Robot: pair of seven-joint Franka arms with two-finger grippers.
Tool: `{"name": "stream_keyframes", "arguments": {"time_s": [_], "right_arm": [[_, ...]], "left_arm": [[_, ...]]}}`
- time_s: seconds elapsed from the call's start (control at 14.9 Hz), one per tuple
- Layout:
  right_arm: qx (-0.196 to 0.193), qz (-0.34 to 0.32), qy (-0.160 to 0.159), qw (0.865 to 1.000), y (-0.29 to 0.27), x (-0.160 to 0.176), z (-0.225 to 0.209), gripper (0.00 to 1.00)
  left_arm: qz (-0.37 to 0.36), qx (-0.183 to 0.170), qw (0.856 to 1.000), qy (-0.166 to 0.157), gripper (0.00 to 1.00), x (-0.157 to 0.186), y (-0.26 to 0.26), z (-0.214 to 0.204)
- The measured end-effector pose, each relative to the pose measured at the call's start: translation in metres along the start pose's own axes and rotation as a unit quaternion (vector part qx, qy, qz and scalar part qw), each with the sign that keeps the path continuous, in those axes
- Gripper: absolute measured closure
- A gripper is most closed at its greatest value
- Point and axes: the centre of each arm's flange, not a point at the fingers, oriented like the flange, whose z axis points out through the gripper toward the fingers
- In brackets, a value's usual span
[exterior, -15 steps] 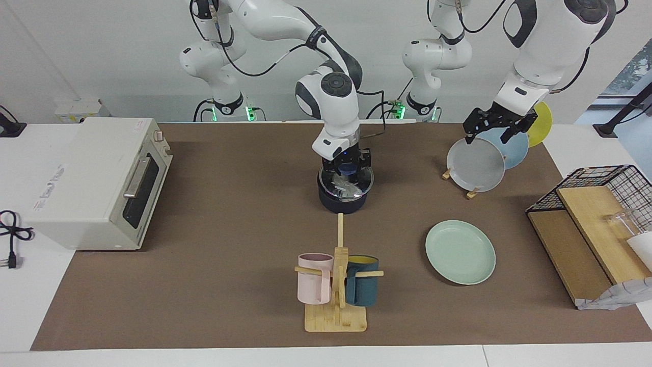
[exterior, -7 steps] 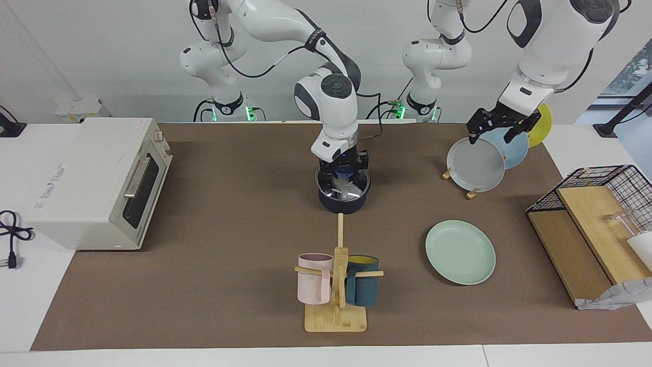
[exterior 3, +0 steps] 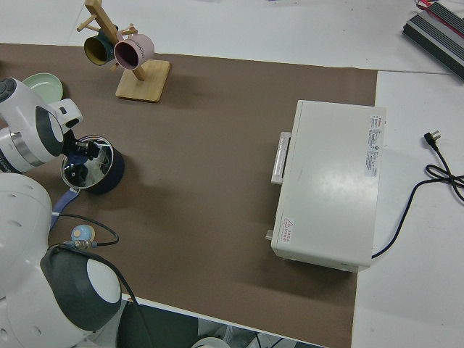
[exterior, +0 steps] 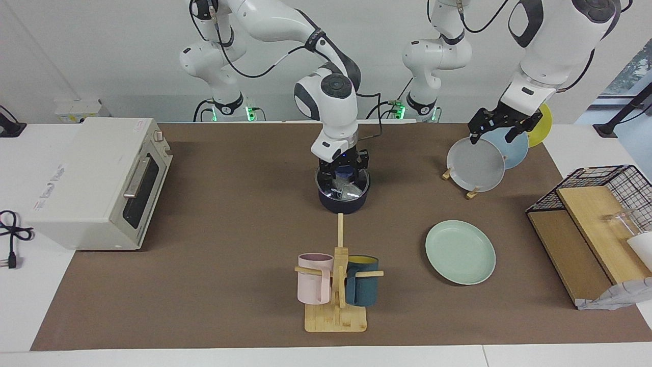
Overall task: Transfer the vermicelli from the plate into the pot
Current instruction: 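Lower the glass lid onto the saucepan with the right gripper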
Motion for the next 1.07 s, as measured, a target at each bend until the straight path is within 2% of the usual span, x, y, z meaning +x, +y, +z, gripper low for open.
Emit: {"name": "stream_keyframes", "arguments": {"time_s": [0.07,0.13,0.47,0.94,1.07], "right_arm": [[0.001,0.001,0.001,1.0,0.0,0.001,-0.001,0.01],[0.002,0.002,0.004,1.0,0.001,0.003,-0.004,0.0],[0.01,0.02,0.017,1.0,0.016,0.023,-0.019,0.0],[0.006,0.024,0.012,1.0,0.022,0.02,-0.007,0.0],[0.021,0.036,0.016,0.999,0.025,0.02,0.001,0.0]], "left_arm": [[0.0,0.0,1.0,0.0,0.0,0.0,0.0,0.0],[0.0,0.0,1.0,0.0,0.0,0.0,0.0,0.0],[0.0,0.0,1.0,0.0,0.0,0.0,0.0,0.0],[0.0,0.0,1.0,0.0,0.0,0.0,0.0,0.0],[0.0,0.0,1.0,0.0,0.0,0.0,0.0,0.0]]}}
